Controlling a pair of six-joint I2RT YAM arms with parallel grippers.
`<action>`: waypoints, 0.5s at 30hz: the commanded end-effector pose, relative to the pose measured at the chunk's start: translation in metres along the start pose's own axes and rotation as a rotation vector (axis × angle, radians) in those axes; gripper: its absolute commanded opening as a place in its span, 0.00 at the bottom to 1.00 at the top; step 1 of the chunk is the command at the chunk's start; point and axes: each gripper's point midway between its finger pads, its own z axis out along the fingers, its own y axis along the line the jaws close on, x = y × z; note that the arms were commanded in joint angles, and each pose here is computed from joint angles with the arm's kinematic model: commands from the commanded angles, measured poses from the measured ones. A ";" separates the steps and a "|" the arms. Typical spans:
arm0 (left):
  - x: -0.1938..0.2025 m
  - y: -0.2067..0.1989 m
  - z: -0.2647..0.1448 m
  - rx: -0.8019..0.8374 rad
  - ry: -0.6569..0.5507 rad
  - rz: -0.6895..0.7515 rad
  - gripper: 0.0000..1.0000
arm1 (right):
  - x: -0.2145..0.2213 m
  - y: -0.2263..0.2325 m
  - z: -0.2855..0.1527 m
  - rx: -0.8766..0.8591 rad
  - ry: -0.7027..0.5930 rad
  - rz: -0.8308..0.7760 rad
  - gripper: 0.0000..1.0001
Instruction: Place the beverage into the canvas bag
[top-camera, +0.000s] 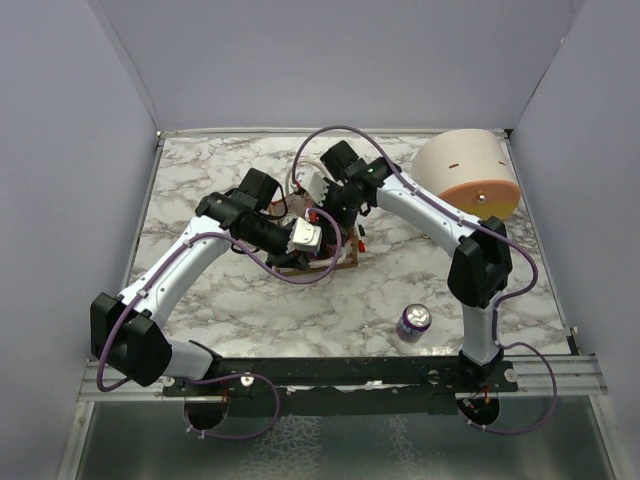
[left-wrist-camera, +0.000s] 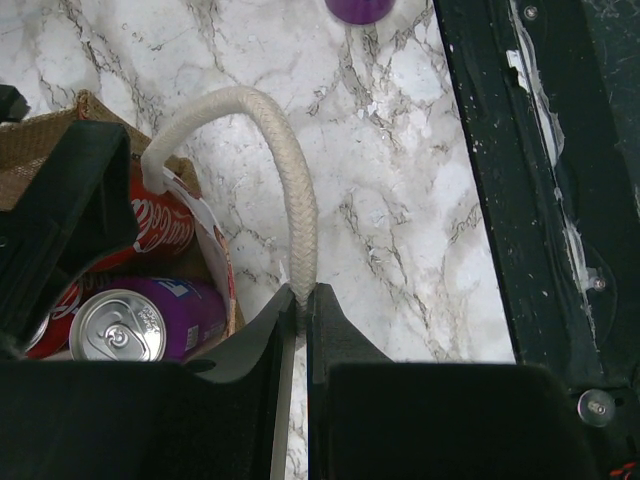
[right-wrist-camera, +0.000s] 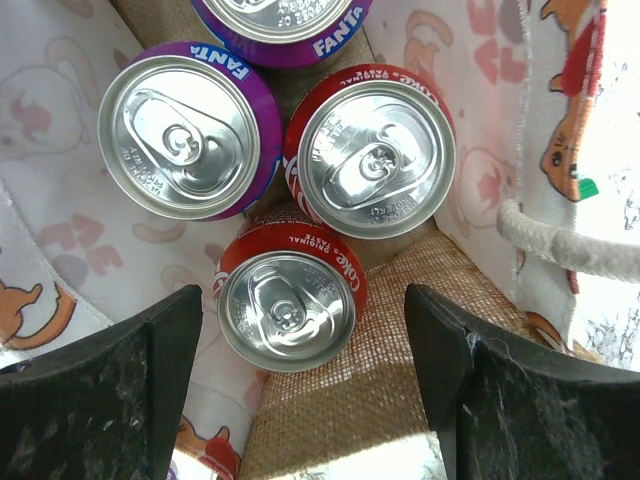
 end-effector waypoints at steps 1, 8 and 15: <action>-0.012 -0.013 -0.002 0.031 -0.048 0.030 0.00 | -0.026 0.002 -0.037 0.008 -0.101 -0.002 0.81; -0.017 -0.016 -0.003 0.042 -0.067 0.036 0.00 | -0.037 -0.003 -0.059 0.022 -0.174 0.018 0.80; -0.020 -0.015 -0.003 0.045 -0.077 0.040 0.00 | -0.041 -0.012 -0.105 0.085 -0.270 0.015 0.79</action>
